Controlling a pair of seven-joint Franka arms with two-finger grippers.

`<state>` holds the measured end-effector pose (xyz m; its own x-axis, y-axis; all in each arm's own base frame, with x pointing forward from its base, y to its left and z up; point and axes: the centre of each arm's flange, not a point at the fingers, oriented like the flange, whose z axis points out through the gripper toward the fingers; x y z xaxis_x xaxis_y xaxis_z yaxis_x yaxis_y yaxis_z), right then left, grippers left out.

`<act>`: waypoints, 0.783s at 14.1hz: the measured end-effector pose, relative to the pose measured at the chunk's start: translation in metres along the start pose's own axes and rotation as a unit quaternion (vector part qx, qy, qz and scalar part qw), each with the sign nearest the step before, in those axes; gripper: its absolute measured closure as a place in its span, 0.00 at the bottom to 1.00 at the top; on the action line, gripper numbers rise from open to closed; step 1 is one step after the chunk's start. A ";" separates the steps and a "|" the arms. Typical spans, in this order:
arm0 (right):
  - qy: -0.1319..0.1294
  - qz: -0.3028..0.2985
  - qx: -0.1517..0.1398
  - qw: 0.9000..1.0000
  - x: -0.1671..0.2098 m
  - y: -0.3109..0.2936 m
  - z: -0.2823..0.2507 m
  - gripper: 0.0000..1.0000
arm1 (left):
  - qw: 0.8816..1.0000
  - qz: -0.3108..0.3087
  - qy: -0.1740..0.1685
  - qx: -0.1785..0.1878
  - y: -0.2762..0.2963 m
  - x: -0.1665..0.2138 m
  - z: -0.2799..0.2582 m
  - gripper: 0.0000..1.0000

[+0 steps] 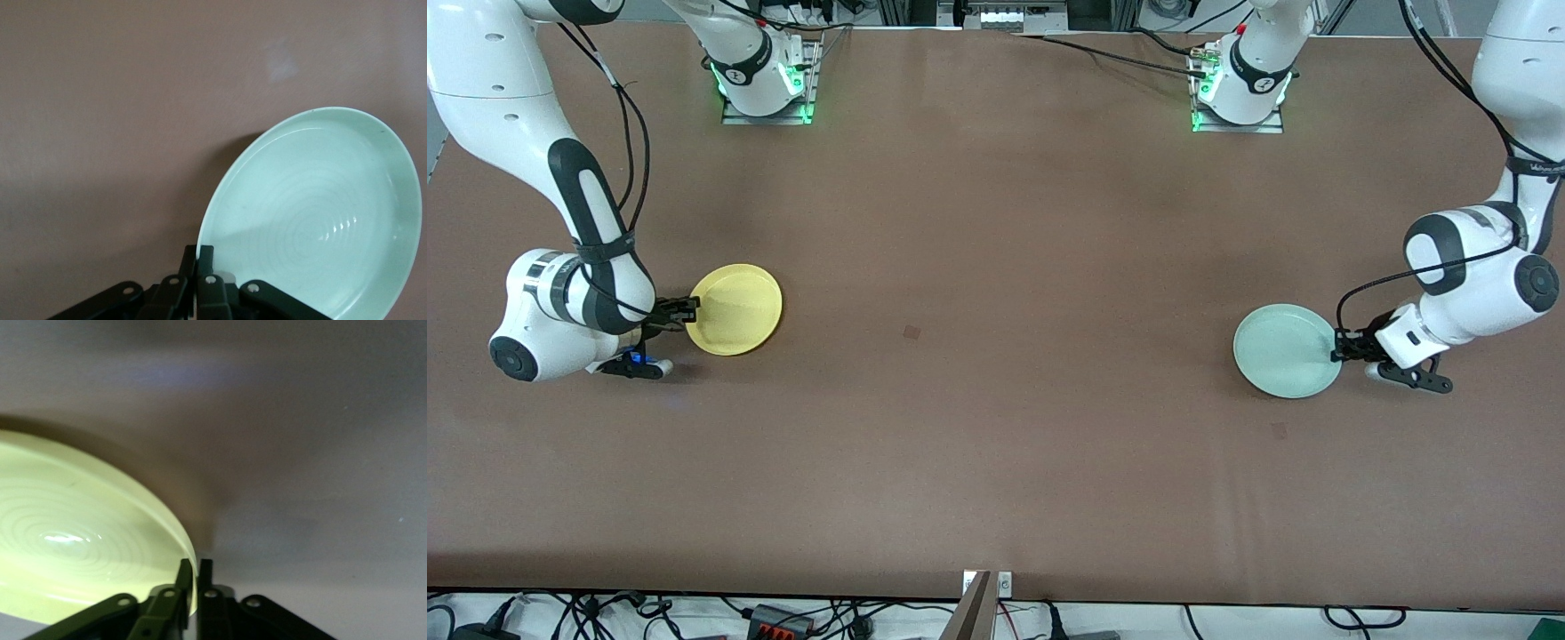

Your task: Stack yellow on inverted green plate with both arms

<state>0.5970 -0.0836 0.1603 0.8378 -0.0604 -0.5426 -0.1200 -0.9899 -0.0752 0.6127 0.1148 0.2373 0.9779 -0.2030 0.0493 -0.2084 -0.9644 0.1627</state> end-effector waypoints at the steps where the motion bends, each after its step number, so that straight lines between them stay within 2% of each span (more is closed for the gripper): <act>1: 0.001 -0.001 0.000 1.000 -0.001 -0.001 -0.002 0.97 | 1.000 0.009 -0.004 -0.004 0.009 0.013 -0.020 0.97; 3: 0.001 -0.003 0.000 1.000 -0.001 -0.001 -0.003 0.97 | 1.000 0.018 -0.017 -0.004 0.032 0.039 -0.059 0.97; 5: 0.006 -0.009 -0.002 1.000 -0.002 -0.006 -0.011 0.97 | 0.999 0.016 -0.030 0.027 0.063 0.061 -0.085 0.97; 8: 0.017 -0.021 -0.006 1.000 -0.014 -0.022 -0.049 0.97 | 0.997 0.020 -0.044 0.062 0.106 0.079 -0.094 0.97; 11: 0.026 -0.040 -0.006 0.999 -0.028 -0.041 -0.100 0.97 | 0.988 0.026 -0.068 0.136 0.155 0.093 -0.105 0.97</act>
<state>0.6314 -0.0539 0.2621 0.8714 0.0122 -0.4905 -0.0457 -0.9933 -0.1059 0.6696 -0.0357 0.3708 0.9628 -0.2566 -0.0845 -0.2649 -0.9581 -0.1087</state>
